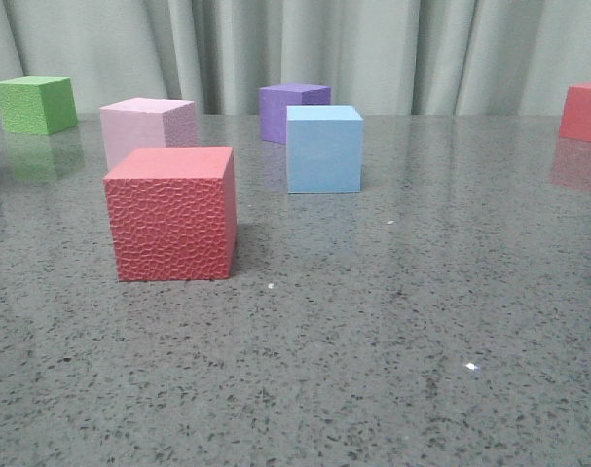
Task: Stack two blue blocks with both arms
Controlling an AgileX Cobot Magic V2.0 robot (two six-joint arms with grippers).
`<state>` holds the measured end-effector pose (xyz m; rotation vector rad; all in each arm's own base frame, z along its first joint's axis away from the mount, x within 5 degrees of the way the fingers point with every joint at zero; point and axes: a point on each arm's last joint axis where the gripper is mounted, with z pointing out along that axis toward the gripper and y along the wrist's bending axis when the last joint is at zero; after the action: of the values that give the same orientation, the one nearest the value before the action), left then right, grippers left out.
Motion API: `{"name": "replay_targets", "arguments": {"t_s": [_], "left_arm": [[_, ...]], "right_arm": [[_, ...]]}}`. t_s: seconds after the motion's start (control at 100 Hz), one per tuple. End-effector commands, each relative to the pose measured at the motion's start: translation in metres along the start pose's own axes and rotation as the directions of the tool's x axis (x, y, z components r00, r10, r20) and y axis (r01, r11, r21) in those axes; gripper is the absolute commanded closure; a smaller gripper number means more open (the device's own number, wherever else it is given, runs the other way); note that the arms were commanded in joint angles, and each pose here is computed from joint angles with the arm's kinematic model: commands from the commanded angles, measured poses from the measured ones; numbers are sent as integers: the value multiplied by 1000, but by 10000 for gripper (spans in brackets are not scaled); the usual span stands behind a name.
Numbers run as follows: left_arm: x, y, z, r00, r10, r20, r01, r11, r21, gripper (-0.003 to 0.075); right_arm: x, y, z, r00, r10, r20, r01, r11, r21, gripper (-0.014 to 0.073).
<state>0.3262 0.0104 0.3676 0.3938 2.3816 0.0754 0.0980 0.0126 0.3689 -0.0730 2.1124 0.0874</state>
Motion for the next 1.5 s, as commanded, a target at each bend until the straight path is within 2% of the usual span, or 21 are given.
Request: {"name": "replay_targets", "arguments": {"t_s": [0.0, 0.24, 0.51, 0.82, 1.49], "left_arm": [[-13, 0, -22, 994, 2, 112, -1, 1000, -10, 39], [-11, 0, -17, 997, -1, 83, 1, 1000, 1, 39], [-4, 1, 22, 1000, -13, -27, 14, 999, 47, 39], [-2, 0, 32, 998, -31, -54, 35, 997, 74, 39], [11, -3, 64, 979, -62, -195, 88, 988, 125, 39]], "right_arm": [[-13, -1, -5, 995, -13, 100, 13, 1000, 6, -51], [-13, -1, -5, 995, -13, 100, 13, 1000, 6, -51], [-13, -1, -5, 995, -13, 99, 13, 1000, 7, -51], [-13, -1, -5, 995, -13, 99, 13, 1000, 7, -51], [-13, -1, -5, 995, -13, 100, 13, 1000, 7, -51]]}}
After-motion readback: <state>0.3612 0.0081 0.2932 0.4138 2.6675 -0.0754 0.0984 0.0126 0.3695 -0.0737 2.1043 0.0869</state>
